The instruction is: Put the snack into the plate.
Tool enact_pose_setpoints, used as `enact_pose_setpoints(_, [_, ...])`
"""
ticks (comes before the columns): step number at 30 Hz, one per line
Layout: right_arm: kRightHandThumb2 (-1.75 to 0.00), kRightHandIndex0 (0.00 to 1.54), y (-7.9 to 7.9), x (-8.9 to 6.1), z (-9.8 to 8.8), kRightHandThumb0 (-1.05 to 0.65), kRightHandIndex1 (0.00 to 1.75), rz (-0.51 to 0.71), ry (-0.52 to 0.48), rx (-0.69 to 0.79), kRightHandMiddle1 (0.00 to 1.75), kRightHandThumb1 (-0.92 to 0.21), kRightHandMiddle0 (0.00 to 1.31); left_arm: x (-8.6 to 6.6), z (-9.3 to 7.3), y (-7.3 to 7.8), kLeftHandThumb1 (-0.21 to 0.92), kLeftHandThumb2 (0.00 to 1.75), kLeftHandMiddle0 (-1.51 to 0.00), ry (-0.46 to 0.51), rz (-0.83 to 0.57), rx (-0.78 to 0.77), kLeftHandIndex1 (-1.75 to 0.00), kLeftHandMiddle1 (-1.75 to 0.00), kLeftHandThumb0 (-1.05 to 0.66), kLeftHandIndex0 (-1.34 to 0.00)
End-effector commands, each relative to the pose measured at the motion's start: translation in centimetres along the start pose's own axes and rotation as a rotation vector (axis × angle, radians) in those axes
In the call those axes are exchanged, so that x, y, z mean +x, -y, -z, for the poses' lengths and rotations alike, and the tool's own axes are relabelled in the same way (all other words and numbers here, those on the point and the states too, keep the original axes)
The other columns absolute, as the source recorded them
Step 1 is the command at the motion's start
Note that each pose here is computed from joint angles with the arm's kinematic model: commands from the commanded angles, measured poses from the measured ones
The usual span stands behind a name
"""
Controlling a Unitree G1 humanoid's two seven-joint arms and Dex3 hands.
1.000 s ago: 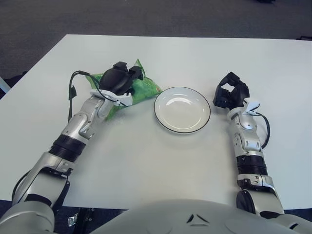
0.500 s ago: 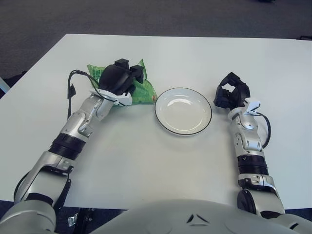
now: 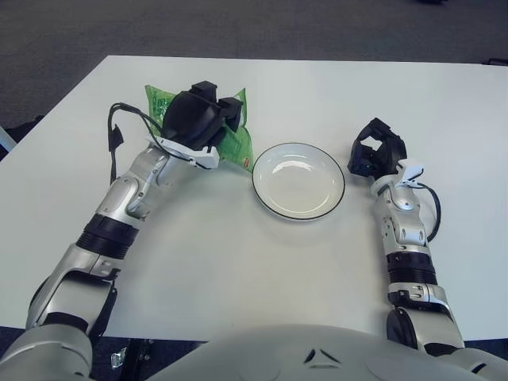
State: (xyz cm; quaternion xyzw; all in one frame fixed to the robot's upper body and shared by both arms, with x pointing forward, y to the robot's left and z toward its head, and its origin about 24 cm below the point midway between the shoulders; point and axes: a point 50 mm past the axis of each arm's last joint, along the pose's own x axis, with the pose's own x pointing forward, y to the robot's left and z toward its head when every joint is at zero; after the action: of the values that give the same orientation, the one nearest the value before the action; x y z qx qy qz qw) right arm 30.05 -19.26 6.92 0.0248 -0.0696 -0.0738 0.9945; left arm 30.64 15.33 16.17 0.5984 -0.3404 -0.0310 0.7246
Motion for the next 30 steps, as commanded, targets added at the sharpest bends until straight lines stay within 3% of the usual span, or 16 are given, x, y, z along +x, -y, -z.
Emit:
enact_pose_setpoints(1, [-1.41, 1.31, 0.9, -2.2, 3.4, -0.51, 1.75, 0.034, -0.140, -0.002, 1.75, -0.24, 0.68, 0.6, -0.1, -0.9, 0.05, 1.64, -0.83, 0.019, -0.047, 0.018, -1.75, -1.75, 0.59, -1.13])
enact_pose_setpoints(18, [-1.41, 1.32, 1.0, -2.2, 3.5, -0.51, 1.75, 0.027, -0.146, -0.007, 1.75, -0.24, 0.68, 1.0, -0.4, -1.3, 0.06, 1.64, -0.83, 0.047, -0.083, 0.013, -1.75, -1.75, 0.59, -1.12])
enact_pose_setpoints(30, [-1.41, 1.32, 1.2, -2.0, 3.7, -0.51, 1.75, 0.021, -0.158, -0.003, 1.75, -0.24, 0.68, 1.5, -1.5, -2.8, 0.09, 1.60, -0.80, 0.131, -0.137, 0.039, -1.75, -1.75, 0.57, -1.08])
